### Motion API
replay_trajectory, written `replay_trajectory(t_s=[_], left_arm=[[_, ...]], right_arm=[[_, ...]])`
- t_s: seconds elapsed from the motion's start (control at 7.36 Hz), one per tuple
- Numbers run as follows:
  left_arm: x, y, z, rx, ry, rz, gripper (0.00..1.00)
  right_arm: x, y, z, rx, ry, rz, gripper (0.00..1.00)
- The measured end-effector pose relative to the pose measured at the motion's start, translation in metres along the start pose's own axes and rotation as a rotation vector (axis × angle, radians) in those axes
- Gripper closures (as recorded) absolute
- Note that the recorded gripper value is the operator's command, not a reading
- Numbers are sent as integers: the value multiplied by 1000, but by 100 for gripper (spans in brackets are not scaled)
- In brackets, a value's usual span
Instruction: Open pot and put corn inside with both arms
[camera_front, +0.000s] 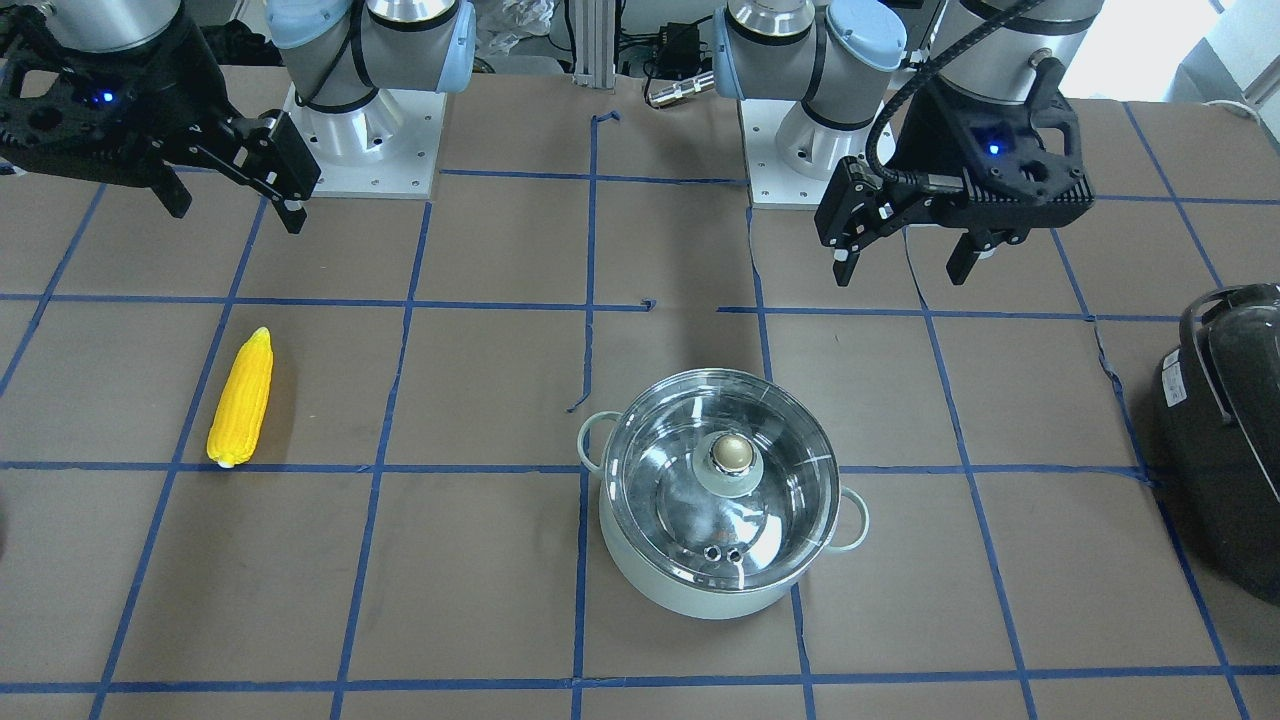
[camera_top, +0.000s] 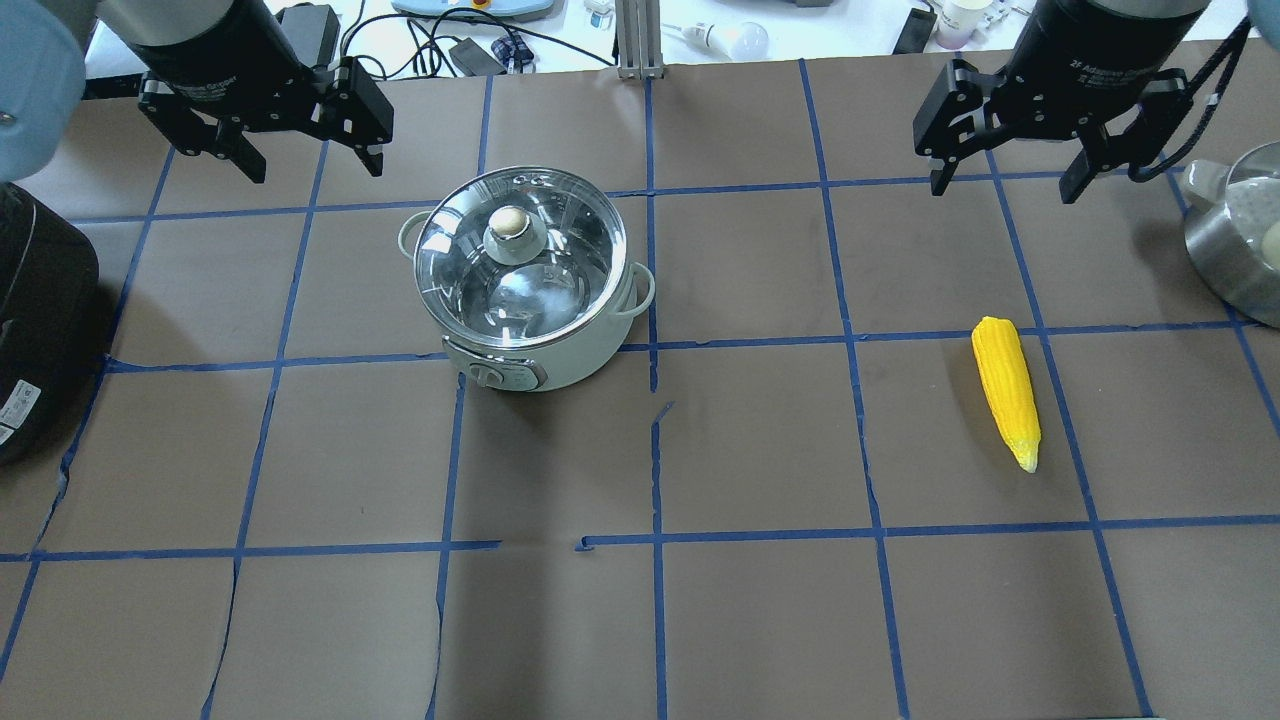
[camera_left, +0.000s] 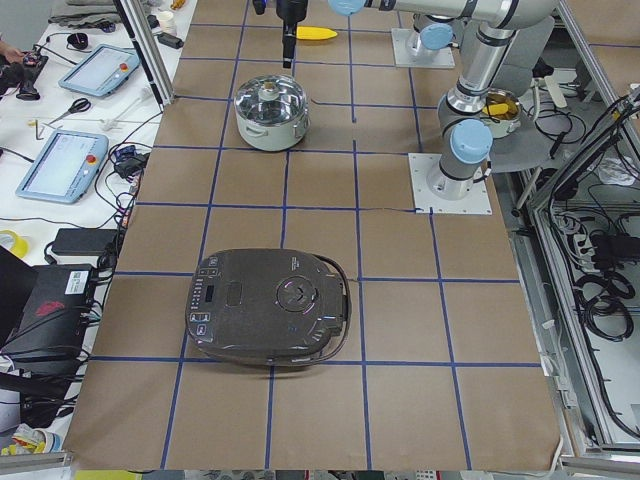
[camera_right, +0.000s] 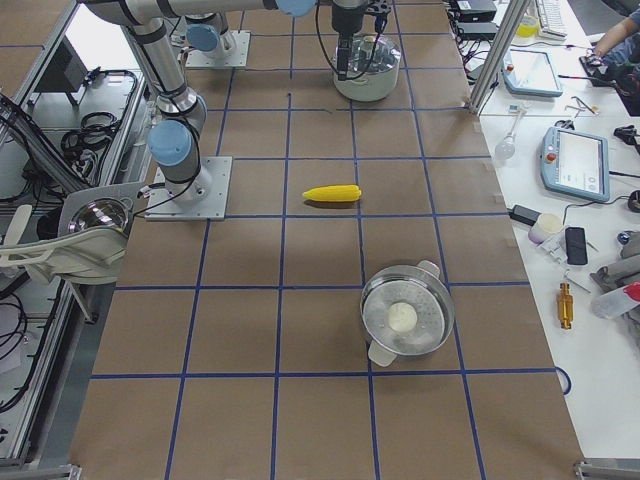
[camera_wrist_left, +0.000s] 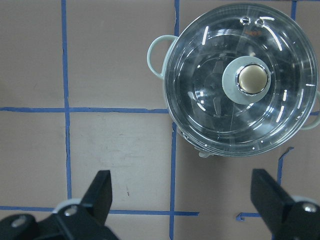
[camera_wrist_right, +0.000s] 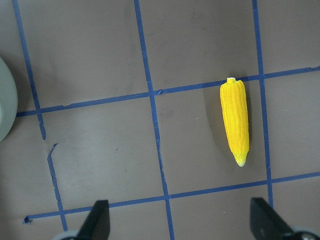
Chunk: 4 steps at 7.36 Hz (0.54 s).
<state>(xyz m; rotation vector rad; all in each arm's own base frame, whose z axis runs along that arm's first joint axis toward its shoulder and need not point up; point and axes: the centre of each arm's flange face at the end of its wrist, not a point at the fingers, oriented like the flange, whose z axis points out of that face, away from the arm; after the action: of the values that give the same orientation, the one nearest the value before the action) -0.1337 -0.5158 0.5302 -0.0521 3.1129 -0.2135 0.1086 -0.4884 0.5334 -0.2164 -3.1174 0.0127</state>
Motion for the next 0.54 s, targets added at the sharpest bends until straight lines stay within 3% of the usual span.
replay_trajectory(t_s=[0.54], left_arm=[[0, 3, -4, 4, -7, 1, 0]], right_arm=[[0, -2, 1, 5, 2, -2, 0]])
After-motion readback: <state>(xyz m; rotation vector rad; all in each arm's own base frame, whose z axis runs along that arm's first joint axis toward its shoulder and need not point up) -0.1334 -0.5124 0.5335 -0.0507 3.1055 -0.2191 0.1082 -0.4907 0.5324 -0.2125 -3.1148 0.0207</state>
